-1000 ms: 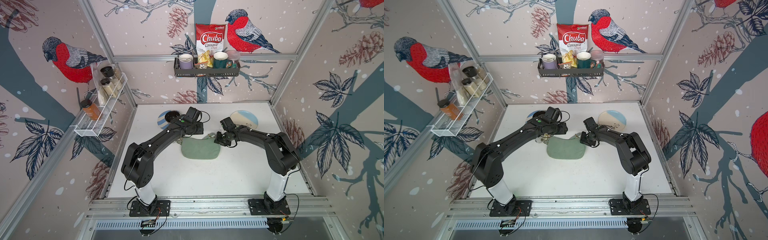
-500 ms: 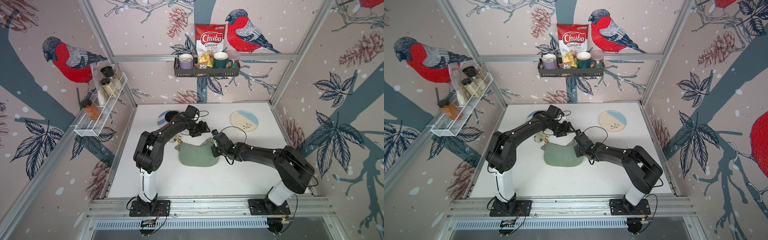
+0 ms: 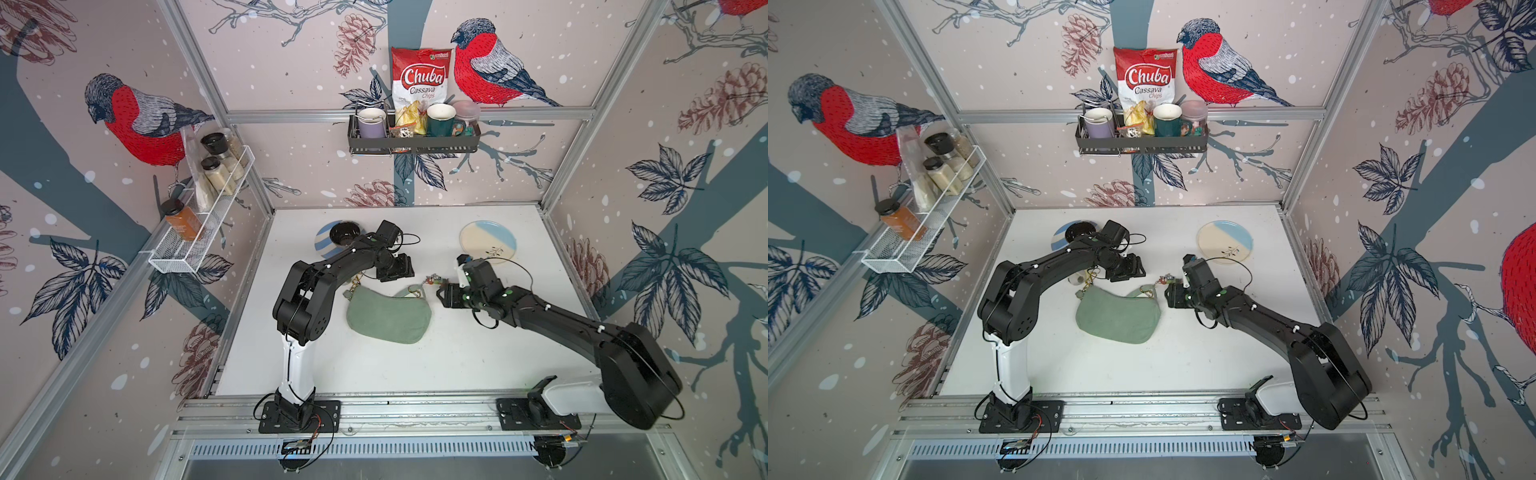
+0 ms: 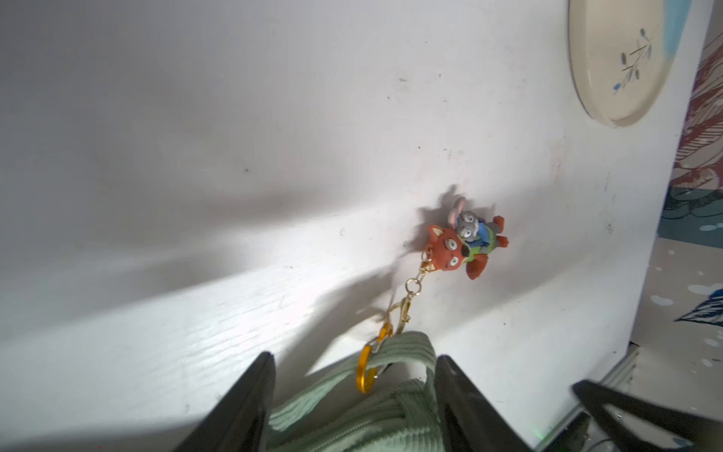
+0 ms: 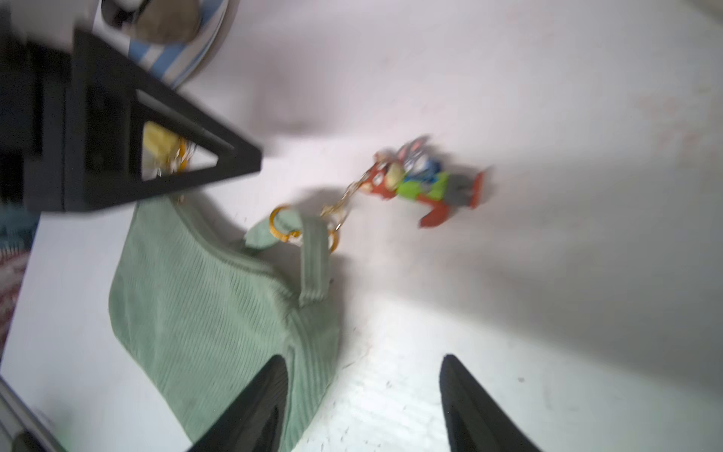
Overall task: Remove the decoration from the bag
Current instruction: Pick up the bag from the center of the board.
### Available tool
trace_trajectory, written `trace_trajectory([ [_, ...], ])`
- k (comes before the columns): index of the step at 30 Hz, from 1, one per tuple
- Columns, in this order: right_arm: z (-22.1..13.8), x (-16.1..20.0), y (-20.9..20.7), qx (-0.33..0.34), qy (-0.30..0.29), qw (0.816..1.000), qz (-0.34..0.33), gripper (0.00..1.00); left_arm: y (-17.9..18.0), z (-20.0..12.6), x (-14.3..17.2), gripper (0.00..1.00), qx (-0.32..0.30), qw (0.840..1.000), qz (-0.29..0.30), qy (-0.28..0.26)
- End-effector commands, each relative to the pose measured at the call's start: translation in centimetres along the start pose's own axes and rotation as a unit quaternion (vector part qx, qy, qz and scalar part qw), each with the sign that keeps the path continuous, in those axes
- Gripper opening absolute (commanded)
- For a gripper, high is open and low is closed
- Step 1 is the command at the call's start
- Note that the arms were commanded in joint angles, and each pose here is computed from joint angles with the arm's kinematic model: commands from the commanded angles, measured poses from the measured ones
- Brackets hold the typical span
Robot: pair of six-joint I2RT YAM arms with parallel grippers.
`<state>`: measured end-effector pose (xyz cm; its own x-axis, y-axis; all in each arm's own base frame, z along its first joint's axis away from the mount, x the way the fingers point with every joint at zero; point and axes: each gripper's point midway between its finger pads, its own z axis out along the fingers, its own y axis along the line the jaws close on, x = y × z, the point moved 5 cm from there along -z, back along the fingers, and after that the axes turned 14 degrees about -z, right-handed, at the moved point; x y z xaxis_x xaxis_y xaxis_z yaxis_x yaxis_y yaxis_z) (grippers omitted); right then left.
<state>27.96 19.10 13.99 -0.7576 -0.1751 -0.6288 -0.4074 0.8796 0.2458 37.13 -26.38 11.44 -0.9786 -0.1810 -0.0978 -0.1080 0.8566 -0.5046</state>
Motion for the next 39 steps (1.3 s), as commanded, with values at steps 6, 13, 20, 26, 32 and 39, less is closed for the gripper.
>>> trace_trajectory([
  [6,3.3,-2.8,-1.1,0.084,0.076,0.993,-0.016,0.49,0.8,1.0,3.3,0.64,-0.057,0.995,0.077,0.022],
  [13,6.0,-2.4,-0.2,0.054,0.101,0.993,0.024,0.50,-0.3,1.4,3.0,0.58,-0.015,0.997,0.077,0.018],
  [20,6.1,-1.5,-0.8,0.064,0.105,0.992,0.028,0.48,-1.3,2.4,2.8,0.44,0.013,0.998,0.054,0.035],
  [26,6.2,-1.1,-0.9,0.064,0.108,0.992,0.031,0.46,-1.5,2.6,2.8,0.29,0.009,0.997,0.054,0.050],
  [32,6.1,-0.9,-1.1,0.068,0.108,0.991,0.032,0.46,-1.6,3.0,3.0,0.24,0.016,0.997,0.041,0.063],
  [39,5.6,-0.9,-1.2,0.071,0.102,0.992,0.029,0.45,0.4,3.0,3.9,0.28,-0.007,0.995,0.035,0.088],
])
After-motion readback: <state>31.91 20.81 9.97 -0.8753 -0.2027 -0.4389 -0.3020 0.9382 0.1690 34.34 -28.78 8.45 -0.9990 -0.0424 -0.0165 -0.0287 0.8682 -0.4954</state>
